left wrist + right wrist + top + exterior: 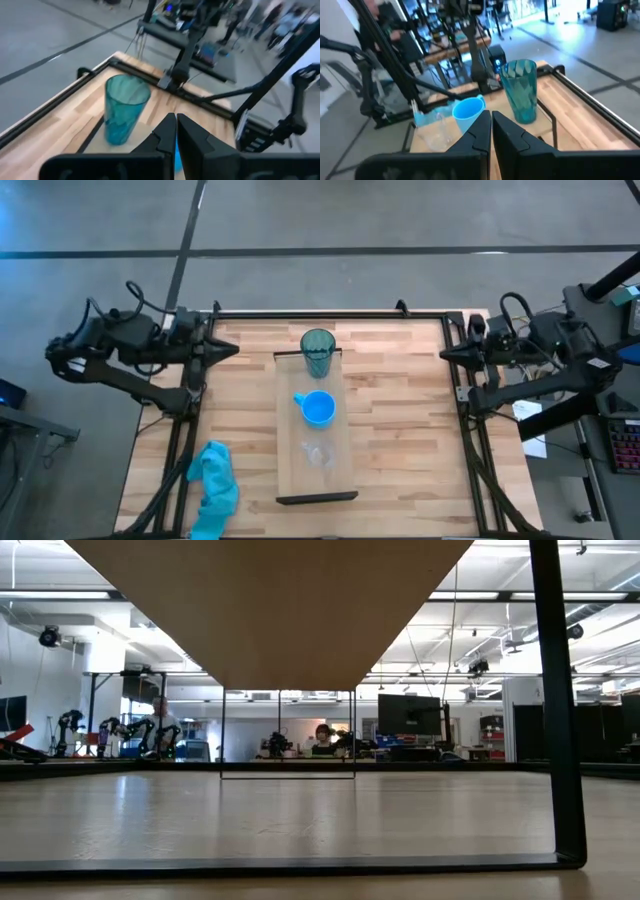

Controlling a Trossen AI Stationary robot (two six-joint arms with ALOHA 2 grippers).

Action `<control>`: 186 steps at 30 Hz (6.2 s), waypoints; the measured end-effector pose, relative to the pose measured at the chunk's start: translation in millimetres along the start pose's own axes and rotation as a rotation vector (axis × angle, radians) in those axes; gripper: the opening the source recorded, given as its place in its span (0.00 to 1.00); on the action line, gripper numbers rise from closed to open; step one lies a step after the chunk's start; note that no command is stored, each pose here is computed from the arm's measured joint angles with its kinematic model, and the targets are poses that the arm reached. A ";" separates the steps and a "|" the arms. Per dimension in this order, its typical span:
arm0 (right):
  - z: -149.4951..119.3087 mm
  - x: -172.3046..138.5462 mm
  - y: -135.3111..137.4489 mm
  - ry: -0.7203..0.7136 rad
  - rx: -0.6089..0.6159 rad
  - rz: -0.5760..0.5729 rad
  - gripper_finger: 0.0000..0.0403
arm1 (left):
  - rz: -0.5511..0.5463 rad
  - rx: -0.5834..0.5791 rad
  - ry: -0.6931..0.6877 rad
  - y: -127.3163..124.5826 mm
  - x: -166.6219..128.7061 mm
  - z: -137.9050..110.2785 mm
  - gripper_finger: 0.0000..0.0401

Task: Stack small to large cups/mugs on shelf
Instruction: Return to Home Position

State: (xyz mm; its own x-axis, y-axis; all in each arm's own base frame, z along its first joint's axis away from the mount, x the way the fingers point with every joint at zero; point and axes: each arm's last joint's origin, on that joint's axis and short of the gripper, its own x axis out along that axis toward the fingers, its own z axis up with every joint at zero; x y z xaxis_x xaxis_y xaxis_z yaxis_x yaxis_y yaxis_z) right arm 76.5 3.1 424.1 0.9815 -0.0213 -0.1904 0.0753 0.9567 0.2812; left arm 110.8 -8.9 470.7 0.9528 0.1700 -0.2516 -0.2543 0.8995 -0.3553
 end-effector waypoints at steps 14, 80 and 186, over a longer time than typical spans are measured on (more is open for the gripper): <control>-62.0 -12.0 -20.3 -0.233 -0.064 0.091 0.02 | -0.218 0.071 -0.152 36.4 -1.2 -81.1 0.00; -203.3 53.0 -57.4 -0.348 0.055 0.191 0.02 | -0.720 0.147 -0.347 91.3 48.3 -256.5 0.00; -222.7 63.8 -62.5 -0.341 0.106 0.200 0.02 | -0.724 0.131 -0.256 91.9 53.2 -263.3 0.00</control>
State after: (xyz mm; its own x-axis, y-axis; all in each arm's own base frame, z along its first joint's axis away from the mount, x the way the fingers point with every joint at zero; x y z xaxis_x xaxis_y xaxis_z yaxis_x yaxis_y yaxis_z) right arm 95.2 6.7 184.9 0.9793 0.0499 0.1961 -0.1228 0.9168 0.3801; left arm 94.5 -23.2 187.6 0.8865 -0.4049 0.2239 0.4526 0.8593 -0.2383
